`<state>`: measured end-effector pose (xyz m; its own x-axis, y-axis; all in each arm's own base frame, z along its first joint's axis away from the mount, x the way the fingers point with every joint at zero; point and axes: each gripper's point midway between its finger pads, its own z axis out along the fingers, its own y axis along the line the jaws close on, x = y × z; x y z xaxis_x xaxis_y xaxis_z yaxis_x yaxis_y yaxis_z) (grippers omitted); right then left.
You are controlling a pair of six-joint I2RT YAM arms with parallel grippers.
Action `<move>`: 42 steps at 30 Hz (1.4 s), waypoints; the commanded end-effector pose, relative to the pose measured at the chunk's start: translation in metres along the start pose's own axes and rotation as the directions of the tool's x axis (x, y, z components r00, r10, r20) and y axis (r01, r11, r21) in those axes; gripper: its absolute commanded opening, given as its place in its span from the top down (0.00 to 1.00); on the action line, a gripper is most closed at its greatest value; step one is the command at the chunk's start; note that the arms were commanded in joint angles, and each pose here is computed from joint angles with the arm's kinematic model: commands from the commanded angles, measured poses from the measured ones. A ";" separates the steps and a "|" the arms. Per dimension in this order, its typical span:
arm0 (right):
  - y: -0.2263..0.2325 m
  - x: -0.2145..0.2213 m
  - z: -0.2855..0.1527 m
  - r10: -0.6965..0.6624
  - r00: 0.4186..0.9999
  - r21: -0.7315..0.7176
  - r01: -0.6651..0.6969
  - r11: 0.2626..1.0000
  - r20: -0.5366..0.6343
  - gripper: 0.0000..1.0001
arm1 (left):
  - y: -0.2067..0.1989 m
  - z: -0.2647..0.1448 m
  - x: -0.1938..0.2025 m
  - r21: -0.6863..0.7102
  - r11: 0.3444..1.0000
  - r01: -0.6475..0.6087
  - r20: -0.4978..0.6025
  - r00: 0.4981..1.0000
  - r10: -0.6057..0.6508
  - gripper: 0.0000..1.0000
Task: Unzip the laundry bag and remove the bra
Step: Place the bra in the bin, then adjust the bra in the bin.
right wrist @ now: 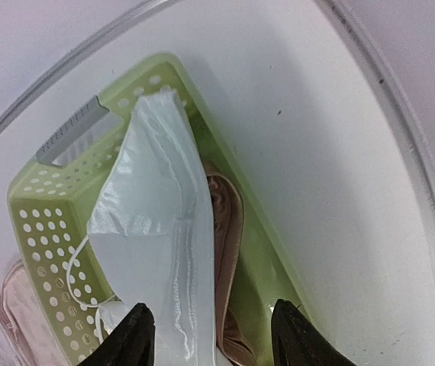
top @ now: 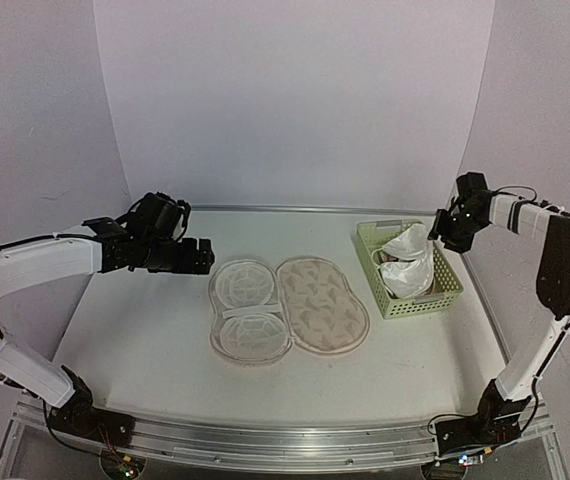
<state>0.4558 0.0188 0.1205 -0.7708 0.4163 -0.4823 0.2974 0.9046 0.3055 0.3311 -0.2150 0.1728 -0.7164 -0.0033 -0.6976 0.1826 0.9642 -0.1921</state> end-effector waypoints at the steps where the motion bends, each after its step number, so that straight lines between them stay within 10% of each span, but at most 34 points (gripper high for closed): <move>1: 0.012 -0.050 -0.065 -0.058 0.980 0.026 0.054 0.998 0.191 0.46 | -0.007 -0.008 -0.023 0.017 1.000 -0.003 0.050 0.999 0.003 0.03; 24: 0.032 -0.042 0.026 -0.041 0.997 -0.003 0.041 0.999 0.067 0.91 | -0.005 -0.020 -0.026 0.025 1.000 0.011 0.075 0.997 -0.013 0.03; 42: 0.034 0.025 0.111 -0.076 0.988 0.016 0.079 0.997 -0.134 0.98 | -0.002 -0.022 -0.025 0.015 1.000 0.015 0.075 0.997 -0.016 0.03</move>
<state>0.4937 0.0526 0.0220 -0.8644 0.3489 -0.3621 0.2847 0.9331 0.2195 0.3304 -0.2138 0.1770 -0.7094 -0.0034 -0.7048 0.1854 0.9639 -0.1913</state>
